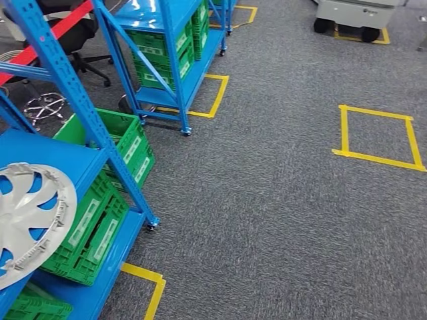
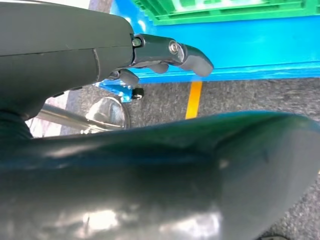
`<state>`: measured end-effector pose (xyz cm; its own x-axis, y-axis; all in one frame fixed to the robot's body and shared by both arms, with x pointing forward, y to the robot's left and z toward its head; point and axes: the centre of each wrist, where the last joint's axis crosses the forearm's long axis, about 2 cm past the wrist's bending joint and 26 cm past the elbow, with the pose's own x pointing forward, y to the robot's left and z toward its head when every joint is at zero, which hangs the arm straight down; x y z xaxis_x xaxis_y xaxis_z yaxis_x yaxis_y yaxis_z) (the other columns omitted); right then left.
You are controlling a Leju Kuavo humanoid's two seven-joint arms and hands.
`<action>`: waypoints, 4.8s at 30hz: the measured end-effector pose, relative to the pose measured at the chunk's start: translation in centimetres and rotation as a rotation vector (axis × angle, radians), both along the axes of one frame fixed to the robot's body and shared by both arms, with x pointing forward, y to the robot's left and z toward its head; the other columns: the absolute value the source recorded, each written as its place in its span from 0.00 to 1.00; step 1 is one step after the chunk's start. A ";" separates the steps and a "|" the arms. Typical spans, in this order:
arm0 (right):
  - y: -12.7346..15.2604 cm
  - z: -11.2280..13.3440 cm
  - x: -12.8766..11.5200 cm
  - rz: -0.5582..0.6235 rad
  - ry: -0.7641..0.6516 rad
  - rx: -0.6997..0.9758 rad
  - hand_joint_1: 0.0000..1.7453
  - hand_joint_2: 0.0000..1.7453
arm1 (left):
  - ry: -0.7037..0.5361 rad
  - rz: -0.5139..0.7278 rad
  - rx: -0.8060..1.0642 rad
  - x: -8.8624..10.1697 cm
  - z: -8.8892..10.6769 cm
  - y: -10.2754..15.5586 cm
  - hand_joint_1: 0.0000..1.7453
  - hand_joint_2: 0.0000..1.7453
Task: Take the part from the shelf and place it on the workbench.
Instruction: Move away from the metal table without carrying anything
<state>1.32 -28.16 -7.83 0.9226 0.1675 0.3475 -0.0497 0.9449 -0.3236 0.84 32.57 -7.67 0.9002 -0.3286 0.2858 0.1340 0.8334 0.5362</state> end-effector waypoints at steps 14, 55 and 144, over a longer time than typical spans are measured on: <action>-0.1 -0.1 0.0 0.004 0.001 -0.006 0.00 0.00 | -0.002 0.006 -0.006 0.1 0.0 -0.2 0.00 0.00; -0.1 -0.4 -0.1 0.064 0.009 -0.022 0.00 0.00 | 0.005 0.002 -0.024 0.1 -0.3 -0.5 0.00 0.00; 1.8 -0.9 0.1 0.116 0.030 0.023 0.00 0.50 | -0.010 0.145 -0.045 -0.1 -0.6 -1.3 0.00 1.00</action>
<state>1.43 -26.34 -8.71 0.9075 0.2665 0.3247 -0.1688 0.9392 -0.2990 0.76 31.27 -8.31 0.9345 -0.1815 0.3063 0.0050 0.8669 0.4984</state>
